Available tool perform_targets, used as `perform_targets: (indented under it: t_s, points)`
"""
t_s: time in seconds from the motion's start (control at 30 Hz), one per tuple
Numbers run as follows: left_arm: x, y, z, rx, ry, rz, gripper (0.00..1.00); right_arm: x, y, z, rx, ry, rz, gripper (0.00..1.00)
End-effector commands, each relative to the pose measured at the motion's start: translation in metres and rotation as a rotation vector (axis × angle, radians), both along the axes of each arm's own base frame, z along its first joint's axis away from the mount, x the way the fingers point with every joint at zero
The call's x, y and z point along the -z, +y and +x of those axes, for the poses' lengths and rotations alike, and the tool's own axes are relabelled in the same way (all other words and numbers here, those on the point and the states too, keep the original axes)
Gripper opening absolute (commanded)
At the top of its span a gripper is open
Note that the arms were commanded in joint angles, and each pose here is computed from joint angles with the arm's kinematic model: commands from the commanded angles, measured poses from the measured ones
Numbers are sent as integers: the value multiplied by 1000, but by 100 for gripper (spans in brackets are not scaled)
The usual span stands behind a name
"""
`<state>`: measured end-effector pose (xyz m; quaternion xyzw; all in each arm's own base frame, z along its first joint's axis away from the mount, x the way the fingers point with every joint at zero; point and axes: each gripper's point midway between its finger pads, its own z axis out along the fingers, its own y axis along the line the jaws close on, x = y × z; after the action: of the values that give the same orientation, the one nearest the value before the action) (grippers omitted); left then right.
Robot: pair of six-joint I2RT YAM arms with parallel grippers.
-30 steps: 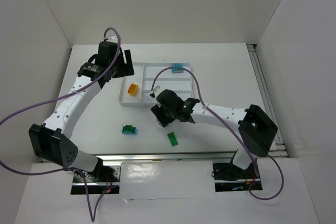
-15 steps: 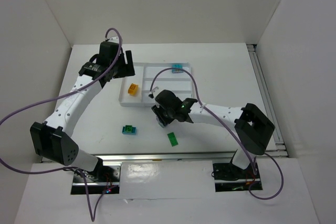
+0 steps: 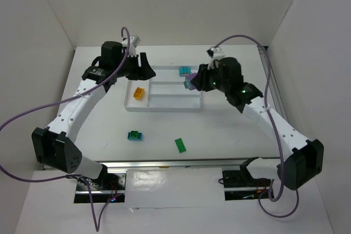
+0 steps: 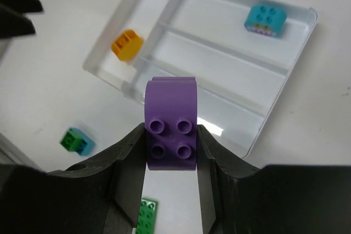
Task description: Sort the legos into containers by color
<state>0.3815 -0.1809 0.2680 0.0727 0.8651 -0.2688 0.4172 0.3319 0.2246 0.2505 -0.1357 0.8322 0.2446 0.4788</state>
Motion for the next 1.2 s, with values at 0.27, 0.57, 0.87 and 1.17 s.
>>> perform_targets:
  t_s: [0.27, 0.57, 0.87, 1.17]
  points:
    - [-45, -58, -61, 526, -103, -595, 88, -94, -6, -33, -347, 3, 549, 22]
    - [-41, -93, -61, 748, -136, -682, 88, -102, -1, -48, -440, 5, 582, 22]
    - [-56, -106, -66, 771, -218, -670, 93, -100, 5, -51, -466, 16, 579, 22]
    - [-62, -126, -82, 847, -227, -654, 90, -99, 21, -52, -495, 35, 582, 22]
